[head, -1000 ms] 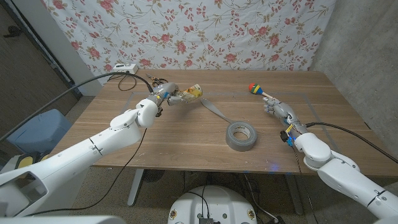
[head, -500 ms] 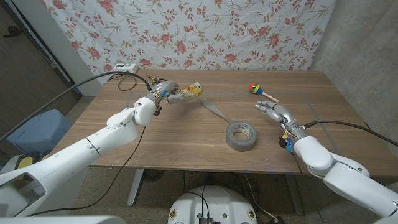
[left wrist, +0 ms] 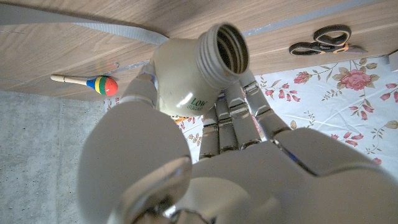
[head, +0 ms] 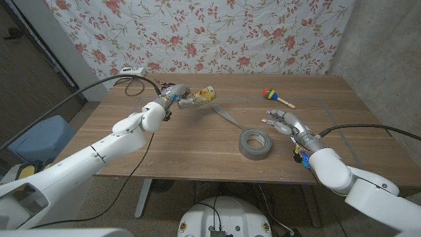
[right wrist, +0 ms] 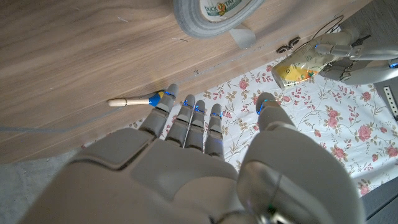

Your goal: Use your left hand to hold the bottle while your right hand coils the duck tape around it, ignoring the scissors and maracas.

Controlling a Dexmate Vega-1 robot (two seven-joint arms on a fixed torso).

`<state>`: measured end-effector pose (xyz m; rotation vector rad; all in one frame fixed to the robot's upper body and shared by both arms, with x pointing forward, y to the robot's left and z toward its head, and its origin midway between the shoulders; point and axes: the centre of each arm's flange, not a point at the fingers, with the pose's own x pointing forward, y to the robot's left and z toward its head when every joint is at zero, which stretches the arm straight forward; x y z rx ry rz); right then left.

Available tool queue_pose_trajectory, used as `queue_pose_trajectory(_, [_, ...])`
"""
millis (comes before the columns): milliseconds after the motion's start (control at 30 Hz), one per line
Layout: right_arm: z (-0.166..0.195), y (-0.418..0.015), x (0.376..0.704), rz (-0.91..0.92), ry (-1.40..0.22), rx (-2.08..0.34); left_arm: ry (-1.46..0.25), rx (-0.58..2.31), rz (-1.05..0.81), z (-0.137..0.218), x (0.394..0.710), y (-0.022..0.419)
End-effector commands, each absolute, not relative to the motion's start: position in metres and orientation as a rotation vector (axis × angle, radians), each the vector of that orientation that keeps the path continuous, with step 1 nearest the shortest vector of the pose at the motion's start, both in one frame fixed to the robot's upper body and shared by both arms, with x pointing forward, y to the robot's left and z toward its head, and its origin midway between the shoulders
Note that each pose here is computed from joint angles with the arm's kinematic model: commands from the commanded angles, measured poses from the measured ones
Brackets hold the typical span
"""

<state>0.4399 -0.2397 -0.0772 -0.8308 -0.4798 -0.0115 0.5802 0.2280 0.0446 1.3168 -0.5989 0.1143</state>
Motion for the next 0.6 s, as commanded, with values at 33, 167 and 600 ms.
queue_pose_trajectory(33, [-0.076, -0.223, 0.425, 0.047, -0.446, -0.970, -0.614, 1.317, 0.114, 0.048, 0.578, 0.224])
queue_pose_trajectory(167, [-0.074, -0.216, 0.424, 0.087, -0.428, -1.003, -0.611, 1.321, 0.112, 0.048, 0.578, 0.223])
queue_pose_trajectory(600, [-0.070, -0.193, 0.420, 0.204, -0.342, -1.138, -0.614, 1.324, 0.120, 0.050, 0.577, 0.222])
